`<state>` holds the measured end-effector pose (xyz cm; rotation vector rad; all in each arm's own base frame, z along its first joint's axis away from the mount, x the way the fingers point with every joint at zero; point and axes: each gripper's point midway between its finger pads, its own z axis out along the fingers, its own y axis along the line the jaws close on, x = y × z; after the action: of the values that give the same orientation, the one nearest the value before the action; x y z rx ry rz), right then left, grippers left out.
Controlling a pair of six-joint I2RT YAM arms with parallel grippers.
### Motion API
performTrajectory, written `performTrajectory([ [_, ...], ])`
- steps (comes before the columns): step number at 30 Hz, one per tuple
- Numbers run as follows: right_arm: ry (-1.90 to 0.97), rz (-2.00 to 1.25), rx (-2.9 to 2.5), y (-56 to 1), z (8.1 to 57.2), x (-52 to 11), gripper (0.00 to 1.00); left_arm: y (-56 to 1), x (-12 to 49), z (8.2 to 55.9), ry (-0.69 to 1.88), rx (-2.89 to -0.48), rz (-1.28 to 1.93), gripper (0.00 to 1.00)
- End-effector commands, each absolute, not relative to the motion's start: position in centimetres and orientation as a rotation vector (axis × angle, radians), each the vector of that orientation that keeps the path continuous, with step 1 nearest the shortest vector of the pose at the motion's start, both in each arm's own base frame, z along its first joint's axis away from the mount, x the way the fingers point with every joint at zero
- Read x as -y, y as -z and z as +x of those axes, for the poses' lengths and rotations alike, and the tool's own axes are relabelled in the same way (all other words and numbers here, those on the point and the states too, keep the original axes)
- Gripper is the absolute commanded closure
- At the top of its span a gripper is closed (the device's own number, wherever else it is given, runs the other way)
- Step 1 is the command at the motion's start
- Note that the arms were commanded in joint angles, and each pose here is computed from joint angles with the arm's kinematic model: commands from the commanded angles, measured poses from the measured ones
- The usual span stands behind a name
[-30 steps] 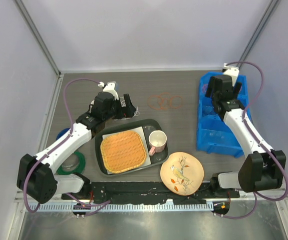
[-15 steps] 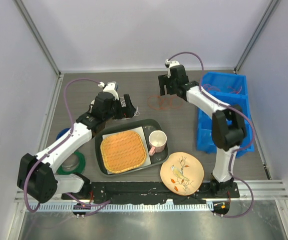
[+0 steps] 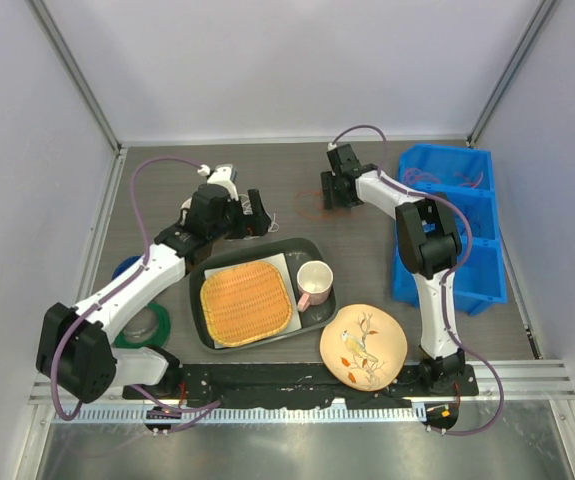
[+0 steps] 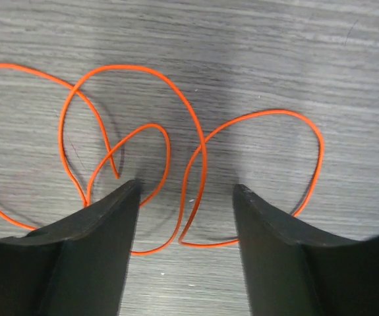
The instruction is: Untangle the cables
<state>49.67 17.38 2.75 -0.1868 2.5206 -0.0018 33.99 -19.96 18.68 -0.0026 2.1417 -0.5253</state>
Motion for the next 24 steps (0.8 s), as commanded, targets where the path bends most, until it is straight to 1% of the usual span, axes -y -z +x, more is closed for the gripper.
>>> performTrajectory([
  [1, -0.024, -0.063, -2.526, -3.3, 49.9, -17.8, 0.48, -19.9, 19.8, 34.7, 0.519, -2.103, -0.018, 0.0],
  [2, -0.027, -0.06, -2.531, -3.2, 49.6, -17.8, 0.56, -20.0, 19.8, 34.7, 0.52, -2.102, -0.018, 0.0],
  [3, -0.034, -0.056, -2.526, -3.4, 49.6, -17.9, 0.73, -20.0, 19.7, 34.6, 0.521, -2.099, -0.018, 0.0],
  [4, -0.039, -0.054, -2.523, -3.7, 49.6, -17.9, 0.81, -20.2, 19.8, 34.6, 0.524, -2.094, -0.017, 0.0],
  [5, -0.053, -0.057, -2.505, -4.7, 49.5, -18.2, 0.87, -20.2, 19.8, 34.5, 0.525, -2.094, -0.018, 0.0],
  [6, -0.063, -0.063, -2.49, -5.4, 49.5, -18.4, 0.99, -20.3, 19.7, 34.5, 0.527, -2.09, -0.018, 0.0],
  [8, -0.085, -0.072, -2.437, -7.1, 49.8, -18.7, 0.99, -20.3, 19.6, 34.4, 0.526, -2.09, -0.02, 0.0],
  [11, -0.133, -0.075, -2.31, -12.0, 50.4, -19.0, 0.99, -20.5, 19.7, 34.4, 0.533, -2.083, -0.023, 0.0],
  [12, -0.137, -0.074, -2.242, -15.0, 50.6, -18.8, 0.99, -20.6, 19.7, 34.4, 0.535, -2.08, -0.025, 0.0],
  [14, -0.131, -0.063, -2.158, -18.2, 50.9, -18.4, 0.99, -20.6, 19.7, 34.3, 0.538, -2.079, -0.025, 0.0],
  [15, -0.091, -0.043, -2.086, -21.4, 50.9, -17.4, 0.99, -20.6, 19.6, 34.2, 0.538, -2.079, -0.025, 0.0],
  [18, -0.008, 0.02, -1.954, -26.5, 51.1, -15.2, 0.99, -20.7, 19.6, 34.2, 0.542, -2.075, -0.025, 0.0],
  [19, 0.067, 0.064, -1.89, -29.3, 50.9, -13.4, 0.99, -20.6, 19.7, 34.1, 0.543, -2.078, -0.022, 0.0],
  [21, 0.133, 0.109, -1.849, -31.0, 50.8, -11.5, 0.99, -20.6, 19.7, 34.2, 0.546, -2.077, -0.023, 0.0],
  [22, 0.175, 0.147, -1.818, -32.5, 50.8, -9.6, 0.99, -20.6, 19.7, 34.2, 0.547, -2.076, -0.023, 0.0],
  [24, 0.198, 0.195, -1.8, -33.3, 51.0, -7.4, 0.99, -20.5, 19.8, 34.2, 0.549, -2.081, -0.024, 0.0],
])
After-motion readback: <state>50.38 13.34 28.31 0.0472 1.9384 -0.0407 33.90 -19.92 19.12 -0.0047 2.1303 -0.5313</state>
